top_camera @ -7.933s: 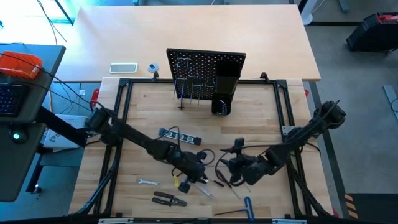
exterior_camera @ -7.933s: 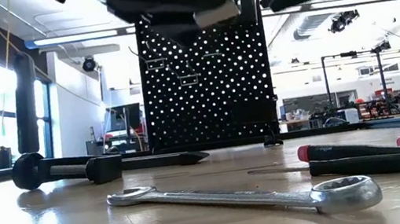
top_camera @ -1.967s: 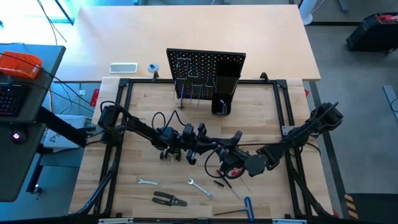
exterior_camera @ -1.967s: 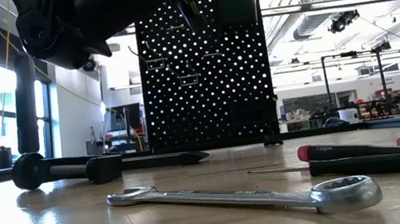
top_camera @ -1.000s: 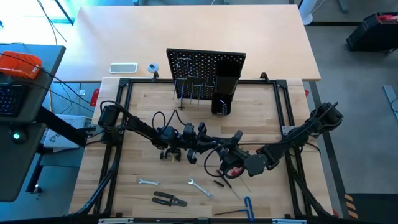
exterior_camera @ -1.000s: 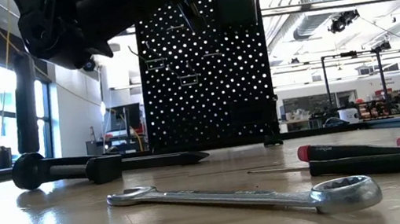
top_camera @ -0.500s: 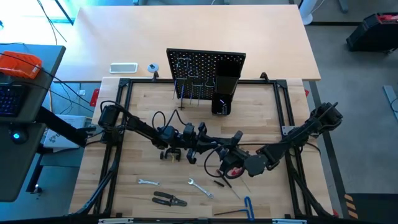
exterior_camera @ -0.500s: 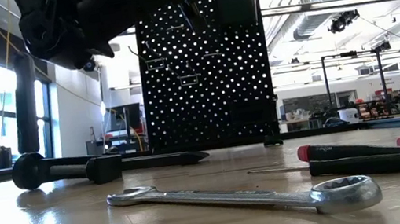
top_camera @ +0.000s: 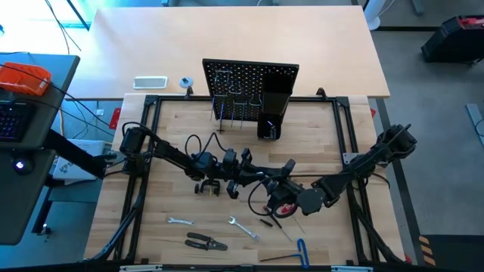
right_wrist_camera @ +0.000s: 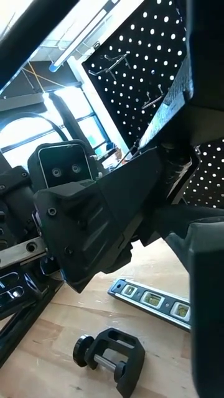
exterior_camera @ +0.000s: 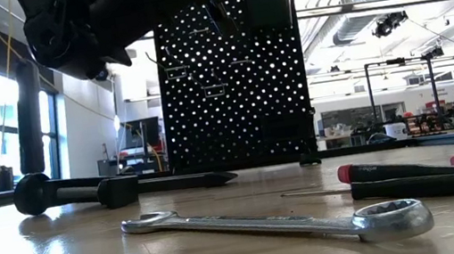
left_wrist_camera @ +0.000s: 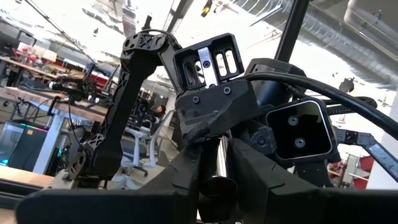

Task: Hang tools onto peg board
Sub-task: Put the socket into the bottom peg board bin

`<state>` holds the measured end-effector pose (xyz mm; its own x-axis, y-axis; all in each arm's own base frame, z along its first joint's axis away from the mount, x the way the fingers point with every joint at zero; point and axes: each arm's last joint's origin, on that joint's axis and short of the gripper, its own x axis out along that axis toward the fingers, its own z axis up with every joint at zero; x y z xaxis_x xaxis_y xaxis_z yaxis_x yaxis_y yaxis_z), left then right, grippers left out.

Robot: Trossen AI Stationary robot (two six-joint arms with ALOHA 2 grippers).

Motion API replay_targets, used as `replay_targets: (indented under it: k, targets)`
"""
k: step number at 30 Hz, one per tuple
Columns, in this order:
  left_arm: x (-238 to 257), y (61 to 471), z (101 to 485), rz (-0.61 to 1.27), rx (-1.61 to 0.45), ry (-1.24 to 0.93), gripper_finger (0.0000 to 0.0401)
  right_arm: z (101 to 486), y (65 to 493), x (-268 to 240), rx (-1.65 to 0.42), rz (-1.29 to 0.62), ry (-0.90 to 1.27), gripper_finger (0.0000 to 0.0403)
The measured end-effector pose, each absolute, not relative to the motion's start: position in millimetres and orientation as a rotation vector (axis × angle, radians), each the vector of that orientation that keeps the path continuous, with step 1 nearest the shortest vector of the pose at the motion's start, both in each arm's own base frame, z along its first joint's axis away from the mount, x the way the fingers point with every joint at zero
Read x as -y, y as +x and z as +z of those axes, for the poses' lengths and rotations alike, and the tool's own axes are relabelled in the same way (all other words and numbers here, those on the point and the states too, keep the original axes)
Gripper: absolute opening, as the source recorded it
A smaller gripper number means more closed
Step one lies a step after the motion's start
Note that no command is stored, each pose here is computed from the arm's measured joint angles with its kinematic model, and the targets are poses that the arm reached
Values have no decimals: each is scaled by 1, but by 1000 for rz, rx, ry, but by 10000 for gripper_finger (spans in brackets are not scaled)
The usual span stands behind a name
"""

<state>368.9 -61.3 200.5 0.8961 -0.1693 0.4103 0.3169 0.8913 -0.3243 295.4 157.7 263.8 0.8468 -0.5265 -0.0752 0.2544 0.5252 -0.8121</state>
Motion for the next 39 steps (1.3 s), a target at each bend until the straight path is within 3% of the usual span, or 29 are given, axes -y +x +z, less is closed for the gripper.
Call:
replay_targets:
  k: [16, 39]
  targets:
    - [62, 368, 200, -272, 387, -403, 127, 265, 292, -161, -345, -520, -917, 119]
    - [58, 369, 201, -268, 393, -401, 129, 266, 284, -169, -365, -577, -931, 119]
